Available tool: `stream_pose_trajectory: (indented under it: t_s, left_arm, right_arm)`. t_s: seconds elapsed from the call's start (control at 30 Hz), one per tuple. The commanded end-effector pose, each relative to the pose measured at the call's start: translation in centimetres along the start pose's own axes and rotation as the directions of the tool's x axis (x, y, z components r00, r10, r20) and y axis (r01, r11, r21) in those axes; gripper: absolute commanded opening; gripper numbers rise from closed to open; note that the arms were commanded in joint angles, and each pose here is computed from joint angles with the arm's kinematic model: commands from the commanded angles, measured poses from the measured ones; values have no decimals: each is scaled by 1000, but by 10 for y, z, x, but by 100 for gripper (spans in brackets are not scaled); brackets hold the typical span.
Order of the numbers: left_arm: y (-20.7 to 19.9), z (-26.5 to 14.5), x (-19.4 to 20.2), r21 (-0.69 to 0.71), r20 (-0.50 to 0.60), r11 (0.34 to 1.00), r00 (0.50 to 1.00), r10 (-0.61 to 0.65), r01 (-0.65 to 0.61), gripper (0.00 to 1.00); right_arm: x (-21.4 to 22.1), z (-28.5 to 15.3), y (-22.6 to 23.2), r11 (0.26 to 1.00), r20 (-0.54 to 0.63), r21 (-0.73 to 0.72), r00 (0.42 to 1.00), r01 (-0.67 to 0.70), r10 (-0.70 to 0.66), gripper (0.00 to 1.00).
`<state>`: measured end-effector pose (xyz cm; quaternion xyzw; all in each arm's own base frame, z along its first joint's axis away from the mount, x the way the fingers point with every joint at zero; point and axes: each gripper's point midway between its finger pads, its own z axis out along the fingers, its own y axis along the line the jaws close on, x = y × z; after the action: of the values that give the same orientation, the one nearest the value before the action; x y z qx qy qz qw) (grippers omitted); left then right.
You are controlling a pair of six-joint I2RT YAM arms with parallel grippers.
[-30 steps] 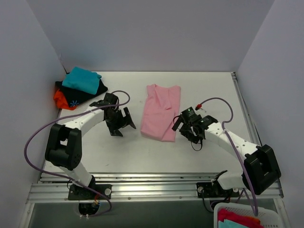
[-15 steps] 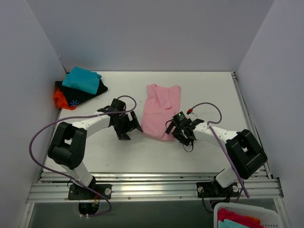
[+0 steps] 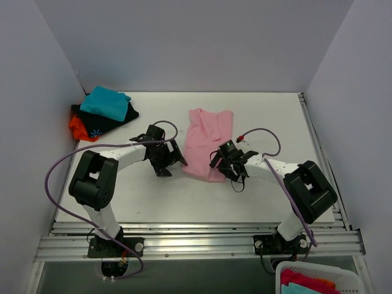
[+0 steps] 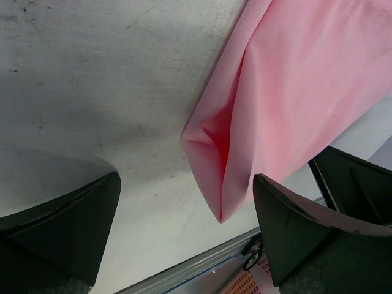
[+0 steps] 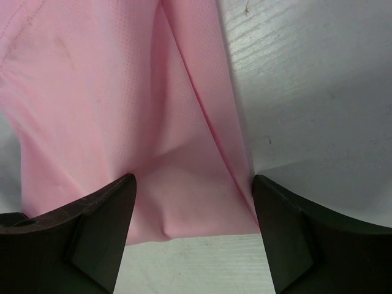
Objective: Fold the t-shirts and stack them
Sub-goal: Fold the tshirt
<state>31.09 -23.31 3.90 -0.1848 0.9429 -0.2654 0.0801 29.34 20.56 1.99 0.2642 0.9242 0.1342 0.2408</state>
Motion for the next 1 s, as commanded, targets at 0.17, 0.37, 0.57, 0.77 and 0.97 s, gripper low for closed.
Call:
stream_pose_trajectory:
  t_s: [0.17, 0.37, 0.57, 0.77, 0.97]
  left_arm:
    - [-12, 12, 3, 44, 5, 999, 1000, 9, -9, 90]
    - [-16, 28, 11, 47, -15, 999, 1000, 7, -6, 72]
    - [-21, 42, 14, 43, -33, 999, 999, 12, -11, 52]
    - [-25, 49, 15, 31, -41, 999, 999, 17, -16, 19]
    - [-24, 32, 24, 9, -44, 999, 998, 47, -47, 2]
  right_arm:
    - [24, 12, -34, 995, -64, 100, 998, 27, -21, 59]
    - [33, 7, -52, 993, -74, 122, 997, 7, 2, 36]
    - [40, 2, -71, 987, -81, 158, 997, 6, 7, 12]
    - [43, -2, -80, 985, -81, 174, 997, 6, 8, 0]
    - [40, -12, -81, 986, -70, 169, 997, 2, 10, 0]
